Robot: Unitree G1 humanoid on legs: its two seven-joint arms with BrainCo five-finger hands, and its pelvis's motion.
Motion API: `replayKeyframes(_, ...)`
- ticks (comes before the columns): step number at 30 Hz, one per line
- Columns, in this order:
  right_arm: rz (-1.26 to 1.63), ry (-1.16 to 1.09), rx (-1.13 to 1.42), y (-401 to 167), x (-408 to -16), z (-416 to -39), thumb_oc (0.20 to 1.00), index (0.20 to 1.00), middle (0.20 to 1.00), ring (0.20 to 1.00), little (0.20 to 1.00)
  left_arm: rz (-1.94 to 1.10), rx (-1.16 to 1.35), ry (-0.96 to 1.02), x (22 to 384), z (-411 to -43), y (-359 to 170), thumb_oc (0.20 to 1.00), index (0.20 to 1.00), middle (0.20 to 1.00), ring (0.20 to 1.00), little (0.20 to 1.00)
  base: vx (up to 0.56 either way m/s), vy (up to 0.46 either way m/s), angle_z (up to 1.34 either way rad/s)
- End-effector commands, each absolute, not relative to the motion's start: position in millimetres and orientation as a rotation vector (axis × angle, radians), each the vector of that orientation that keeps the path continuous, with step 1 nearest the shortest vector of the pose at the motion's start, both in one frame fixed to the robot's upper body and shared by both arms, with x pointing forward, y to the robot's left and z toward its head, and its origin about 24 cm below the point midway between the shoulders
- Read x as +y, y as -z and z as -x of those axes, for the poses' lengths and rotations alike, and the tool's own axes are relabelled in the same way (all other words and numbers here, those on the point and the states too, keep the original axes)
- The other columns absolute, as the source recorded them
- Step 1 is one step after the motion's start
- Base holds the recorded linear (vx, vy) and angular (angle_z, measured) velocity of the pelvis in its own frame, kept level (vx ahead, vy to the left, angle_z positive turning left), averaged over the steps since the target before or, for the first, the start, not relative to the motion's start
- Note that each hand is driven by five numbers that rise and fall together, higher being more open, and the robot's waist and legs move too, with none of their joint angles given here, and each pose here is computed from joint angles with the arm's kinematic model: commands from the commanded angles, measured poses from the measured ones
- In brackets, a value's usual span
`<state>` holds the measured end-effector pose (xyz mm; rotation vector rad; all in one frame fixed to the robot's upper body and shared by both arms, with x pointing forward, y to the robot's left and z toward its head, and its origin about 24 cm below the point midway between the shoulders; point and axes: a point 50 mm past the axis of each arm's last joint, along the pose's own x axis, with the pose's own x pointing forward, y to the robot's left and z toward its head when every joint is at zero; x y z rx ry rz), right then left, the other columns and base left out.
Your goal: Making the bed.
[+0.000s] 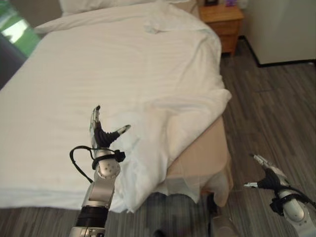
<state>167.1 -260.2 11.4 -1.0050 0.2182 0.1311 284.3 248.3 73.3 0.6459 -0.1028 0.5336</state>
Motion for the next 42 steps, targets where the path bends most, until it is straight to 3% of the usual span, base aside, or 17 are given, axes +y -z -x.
replayKeyframes(1, 0.958, -0.148, 0.112, -25.6, -250.6, -177.0, 1.000, 1.000, 1.000, 1.000, 1.000, -0.804, -0.093, -0.607, 268.4, -302.7, -86.0, 1.000, 1.000, 1.000, 1.000, 1.000, 0.01, 0.018, -0.29)
replayKeyframes(5, 0.942, -0.195, 0.113, -20.2, -244.6, -177.1, 1.000, 1.000, 1.000, 1.000, 1.000, -0.973, 0.012, -0.629, 281.2, -323.5, -82.3, 1.000, 1.000, 1.000, 1.000, 1.000, -0.04, -0.010, -0.22)
replayKeyframes(7, 0.948, -0.240, 0.095, -18.1, -239.7, -176.6, 1.000, 1.000, 1.000, 1.000, 1.000, -1.129, 0.118, -0.696, 307.4, -334.9, -89.2, 1.000, 1.000, 1.000, 1.000, 1.000, -0.02, -0.029, -0.21)
replayKeyframes(10, 0.959, -0.252, 0.086, -17.4, -238.9, -177.4, 1.000, 1.000, 1.000, 1.000, 1.000, -1.210, 0.151, -0.726, 318.9, -338.3, -97.3, 1.000, 1.000, 1.000, 1.000, 1.000, -0.03, -0.014, -0.15)
replayKeyframes(12, 0.982, -0.260, 0.072, -13.4, -235.5, -185.7, 1.000, 1.000, 1.000, 1.000, 1.000, -1.229, 0.308, -0.737, 339.2, -334.9, -90.1, 1.000, 1.000, 1.000, 1.000, 1.000, -0.05, -0.003, -0.06)
replayKeyframes(13, 0.989, -0.271, 0.050, -15.0, -230.4, -191.0, 1.000, 1.000, 1.000, 1.000, 1.000, -1.151, 0.365, -0.701, 331.8, -334.5, -74.5, 0.881, 0.881, 0.881, 0.881, 0.881, -0.03, -0.004, -0.03)
replayKeyframes(14, 0.990, -0.271, 0.049, -14.9, -230.4, -191.4, 1.000, 1.000, 1.000, 1.000, 1.000, -1.149, 0.364, -0.702, 331.8, -334.6, -74.6, 0.881, 0.881, 0.881, 0.881, 0.881, 0.00, 0.000, 0.00)
replayKeyframes(15, 0.988, -0.280, 0.037, -15.6, -227.7, -192.2, 1.000, 1.000, 1.000, 1.000, 1.000, -1.134, 0.367, -0.680, 324.3, -336.4, -69.1, 0.454, 0.454, 0.454, 0.454, 0.454, 0.00, 0.005, 0.04)
replayKeyframes(16, 0.992, -0.288, 0.020, -17.8, -226.2, -193.0, 1.000, 1.000, 1.000, 1.000, 1.000, -1.107, 0.373, -0.649, 313.4, -338.0, -60.5, 0.200, 0.200, 0.200, 0.200, 0.200, 0.00, 0.006, 0.08)
replayKeyframes(18, 0.994, -0.289, 0.016, -18.0, -226.2, -192.5, 1.000, 1.000, 1.000, 1.000, 1.000, -1.040, 0.399, -0.615, 299.1, -336.7, -44.8, 0.200, 0.200, 0.200, 0.200, 0.200, 0.00, 0.023, 0.10)
replayKeyframes(19, 1.010, -0.287, 0.015, -18.2, -227.9, -190.3, 1.000, 1.000, 1.000, 1.000, 1.000, -0.819, 0.414, -0.562, 260.4, -335.1, -17.5, 0.200, 0.200, 0.200, 0.200, 0.200, -0.01, 0.035, 0.09)
replayKeyframes(21, 1.025, -0.281, 0.043, -13.2, -230.8, -185.3, 1.000, 1.000, 1.000, 1.000, 1.000, -0.668, 0.402, -0.507, 228.8, -332.7, -2.6, 0.200, 0.200, 0.200, 0.200, 0.200, -0.01, 0.038, 0.07)
replayKeyframes(22, 1.035, -0.261, 0.096, -4.2, -235.7, -180.5, 1.000, 1.000, 1.000, 1.000, 1.000, -0.537, 0.369, -0.426, 193.6, -326.3, 9.4, 0.200, 0.200, 0.200, 0.200, 0.200, 0.00, 0.038, 0.16)
replayKeyframes(26, 1.021, -0.246, 0.149, 6.2, -237.3, -176.1, 1.000, 1.000, 1.000, 1.000, 1.000, -0.469, 0.340, -0.310, 158.0, -313.0, 20.6, 0.200, 0.200, 0.200, 0.200, 0.200, -0.01, 0.060, 0.38)
replayKeyframes(28, 0.999, -0.250, 0.251, 30.6, -233.3, -173.5, 1.000, 1.000, 1.000, 1.000, 1.000, -0.450, 0.219, -0.099, 117.1, -294.7, 16.7, 0.200, 0.200, 0.200, 0.200, 0.200, -0.07, 0.117, 0.08)
replayKeyframes(35, 1.015, -0.251, 0.485, 80.8, -233.1, -153.6, 1.000, 1.000, 1.000, 1.000, 1.000, -0.461, -0.037, 0.209, 75.0, -280.7, -20.8, 0.200, 0.200, 0.200, 0.200, 0.200, -0.10, 0.096, 0.04)
replayKeyframes(42, 0.969, -0.221, 0.667, 109.1, -234.0, -123.1, 1.000, 1.000, 1.000, 1.000, 1.000, -0.419, -0.109, 0.443, 34.1, -267.1, -32.0, 0.200, 0.200, 0.200, 0.200, 0.200, -0.11, 0.046, -0.22)
